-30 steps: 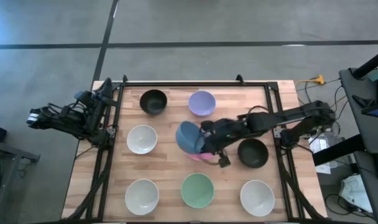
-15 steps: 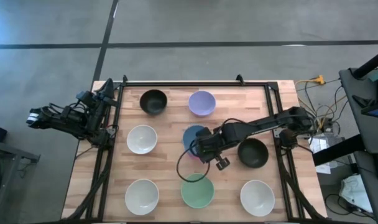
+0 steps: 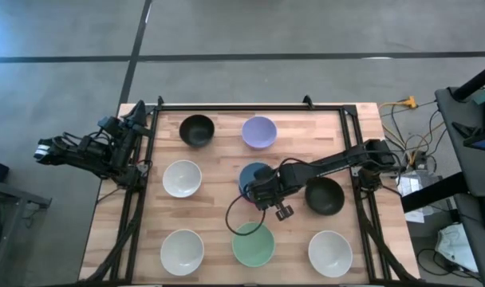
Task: Nest bowls inside each other
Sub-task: Stack the blue bowl into the pink bowl
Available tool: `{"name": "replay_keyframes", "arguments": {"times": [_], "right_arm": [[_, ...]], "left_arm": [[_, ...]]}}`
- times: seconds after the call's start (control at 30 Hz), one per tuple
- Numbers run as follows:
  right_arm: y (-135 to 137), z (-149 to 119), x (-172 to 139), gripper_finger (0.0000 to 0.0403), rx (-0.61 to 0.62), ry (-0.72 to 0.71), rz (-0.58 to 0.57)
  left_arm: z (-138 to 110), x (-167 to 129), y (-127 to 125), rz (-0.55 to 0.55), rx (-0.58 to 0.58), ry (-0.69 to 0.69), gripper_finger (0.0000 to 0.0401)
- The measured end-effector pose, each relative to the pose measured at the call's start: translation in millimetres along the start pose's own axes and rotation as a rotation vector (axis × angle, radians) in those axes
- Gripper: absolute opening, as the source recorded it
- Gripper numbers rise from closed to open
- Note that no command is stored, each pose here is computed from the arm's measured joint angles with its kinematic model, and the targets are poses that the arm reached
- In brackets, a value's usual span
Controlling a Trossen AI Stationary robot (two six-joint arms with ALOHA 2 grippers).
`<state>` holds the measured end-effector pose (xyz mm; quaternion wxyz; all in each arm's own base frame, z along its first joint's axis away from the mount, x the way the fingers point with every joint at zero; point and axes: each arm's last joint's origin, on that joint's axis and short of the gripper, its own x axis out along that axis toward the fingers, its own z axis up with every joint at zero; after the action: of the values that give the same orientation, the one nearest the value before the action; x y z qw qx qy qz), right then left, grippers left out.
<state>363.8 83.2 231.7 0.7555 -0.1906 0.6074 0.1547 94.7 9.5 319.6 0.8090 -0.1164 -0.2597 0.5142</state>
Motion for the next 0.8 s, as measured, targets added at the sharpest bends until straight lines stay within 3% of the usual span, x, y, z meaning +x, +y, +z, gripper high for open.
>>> {"name": "replay_keyframes", "arguments": {"times": [0.63, 0.8], "right_arm": [[1, 4, 22, 0.0009, -0.044, 0.036, 0.017], [0, 4, 19, 0.0029, -0.026, 0.017, 0.033]], "left_arm": [[0, 0, 0, 0.006, -0.004, 0.003, 0.0], [0, 0, 0, 0.006, -0.004, 0.003, 0.0]]}}
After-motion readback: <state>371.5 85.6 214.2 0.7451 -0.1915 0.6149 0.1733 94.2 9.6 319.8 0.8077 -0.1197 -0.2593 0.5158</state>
